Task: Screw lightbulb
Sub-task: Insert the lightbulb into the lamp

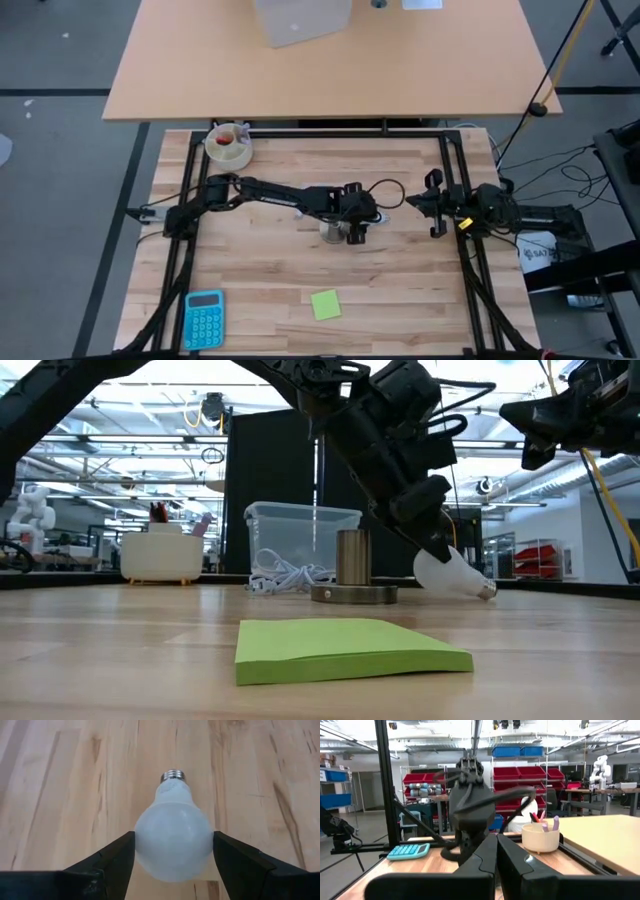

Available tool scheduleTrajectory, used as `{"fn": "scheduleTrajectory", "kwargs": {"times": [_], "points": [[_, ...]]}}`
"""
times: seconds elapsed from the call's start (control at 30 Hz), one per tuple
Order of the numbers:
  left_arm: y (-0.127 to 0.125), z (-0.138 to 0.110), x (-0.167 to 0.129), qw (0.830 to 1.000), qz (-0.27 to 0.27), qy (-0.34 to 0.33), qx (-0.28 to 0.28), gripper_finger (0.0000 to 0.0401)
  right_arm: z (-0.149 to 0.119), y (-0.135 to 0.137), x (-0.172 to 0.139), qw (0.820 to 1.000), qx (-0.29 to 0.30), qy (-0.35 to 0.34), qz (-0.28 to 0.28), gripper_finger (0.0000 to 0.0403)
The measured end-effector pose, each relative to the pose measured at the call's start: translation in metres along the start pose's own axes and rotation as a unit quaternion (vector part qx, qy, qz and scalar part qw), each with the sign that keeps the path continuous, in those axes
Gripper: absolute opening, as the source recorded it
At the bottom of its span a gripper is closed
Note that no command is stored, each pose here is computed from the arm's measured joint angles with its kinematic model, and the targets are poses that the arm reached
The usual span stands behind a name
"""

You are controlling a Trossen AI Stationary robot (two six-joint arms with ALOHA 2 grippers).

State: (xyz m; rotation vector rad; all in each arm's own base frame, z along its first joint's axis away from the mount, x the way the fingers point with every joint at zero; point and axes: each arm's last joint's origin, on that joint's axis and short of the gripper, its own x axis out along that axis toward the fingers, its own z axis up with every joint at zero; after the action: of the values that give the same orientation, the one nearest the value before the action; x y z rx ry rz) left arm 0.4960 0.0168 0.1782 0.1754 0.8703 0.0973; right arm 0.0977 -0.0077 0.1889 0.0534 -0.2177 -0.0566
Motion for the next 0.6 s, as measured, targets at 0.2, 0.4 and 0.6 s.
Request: {"fn": "scheduleTrajectory", "kwargs": {"times": [0.2, 0.4, 0.6], "points": [[0.004, 0.014, -0.012, 1.000, 0.005, -0.001, 0.003, 0.0256, -0.001, 0.000, 0.001, 1.000, 0.015, 0.005, -0.001, 0.0004], [0.006, 0.023, -0.019, 1.000, 0.006, -0.007, 0.012, 0.0256, -0.006, 0.000, 0.001, 0.999, 0.015, 0.031, -0.001, 0.0004], [0.008, 0.024, -0.020, 1.000, 0.006, -0.007, 0.012, 0.0256, -0.016, -0.002, 0.000, 0.996, 0.010, 0.084, -0.015, 0.0014]]}}
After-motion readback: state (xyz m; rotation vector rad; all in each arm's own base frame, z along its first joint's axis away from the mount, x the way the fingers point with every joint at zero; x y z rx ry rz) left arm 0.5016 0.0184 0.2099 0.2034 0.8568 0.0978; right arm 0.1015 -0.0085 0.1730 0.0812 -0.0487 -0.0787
